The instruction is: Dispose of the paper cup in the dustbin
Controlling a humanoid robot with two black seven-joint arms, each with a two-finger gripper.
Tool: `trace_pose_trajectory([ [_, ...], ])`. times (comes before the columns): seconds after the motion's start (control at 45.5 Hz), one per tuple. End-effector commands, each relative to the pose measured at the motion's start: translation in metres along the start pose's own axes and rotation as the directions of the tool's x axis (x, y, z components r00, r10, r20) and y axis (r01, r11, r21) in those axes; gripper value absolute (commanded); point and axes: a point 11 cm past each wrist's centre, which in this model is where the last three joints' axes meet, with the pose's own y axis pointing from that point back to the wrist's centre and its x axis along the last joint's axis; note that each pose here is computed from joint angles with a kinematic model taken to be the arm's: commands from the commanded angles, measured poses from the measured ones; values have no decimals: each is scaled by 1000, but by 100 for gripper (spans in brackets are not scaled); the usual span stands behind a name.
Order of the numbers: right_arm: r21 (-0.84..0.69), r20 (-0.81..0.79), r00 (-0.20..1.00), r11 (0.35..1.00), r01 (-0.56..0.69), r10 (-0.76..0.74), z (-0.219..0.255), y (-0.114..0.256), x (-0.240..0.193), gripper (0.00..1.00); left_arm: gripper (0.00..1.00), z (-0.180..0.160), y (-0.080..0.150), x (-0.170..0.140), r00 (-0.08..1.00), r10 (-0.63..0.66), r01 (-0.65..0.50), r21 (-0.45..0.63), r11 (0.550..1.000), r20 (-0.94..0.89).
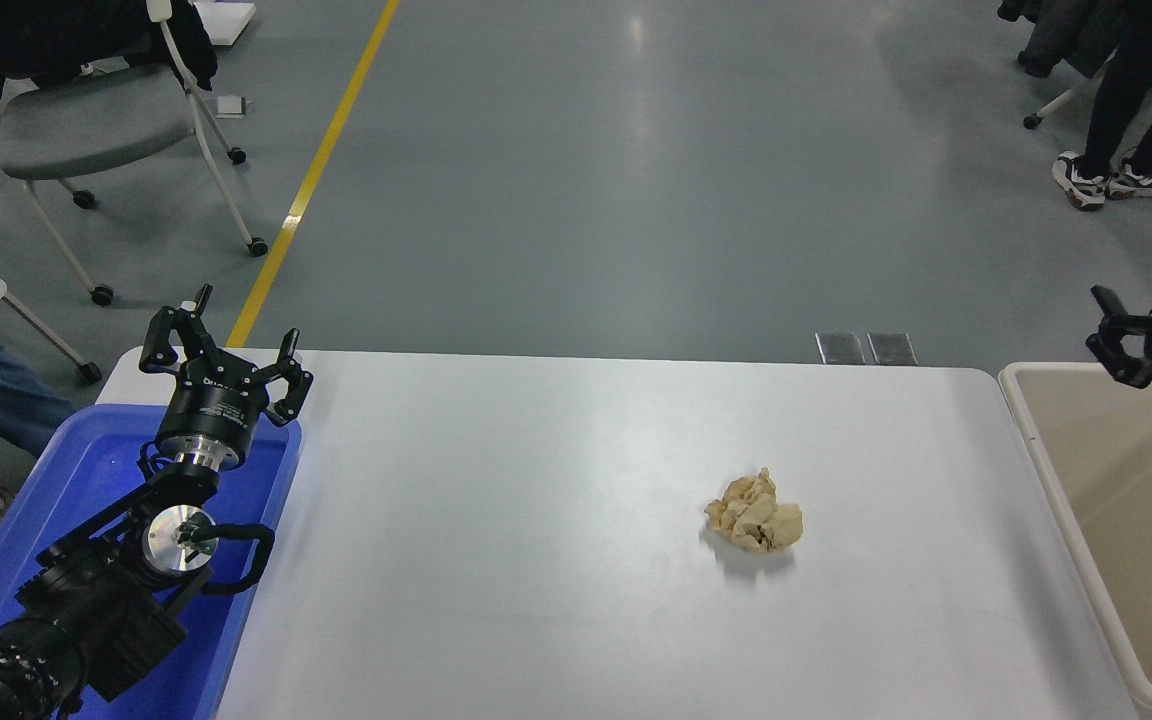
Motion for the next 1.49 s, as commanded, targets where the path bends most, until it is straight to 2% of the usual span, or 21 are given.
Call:
trace_pose_trajectory([
  [0.0,-15,40,999,999,30,-30,61,4,-37,99,100,0,0,0,1000,-1,1,0,1000,0],
  [0.11,5,33,999,1000,15,-15,75,5,-39,99,100,0,0,0,1000,-1,1,-1,1000,0],
  [0.22,52,41,999,999,14,-16,72,5,-42,99,100,0,0,0,1000,0,0,-1,1000,0],
  [0.462,55,55,998,998,10,-13,76,3,-49,99,100,0,0,0,1000,-1,1,0,1000,0],
  [0.923,2,1,998,998,64,-64,89,5,-59,99,100,0,0,0,1000,0,0,-1,1000,0],
  [1.473,-47,-54,997,997,59,-62,103,5,-51,99,100,-1,0,-1,1000,-1,1,1,1000,-1],
])
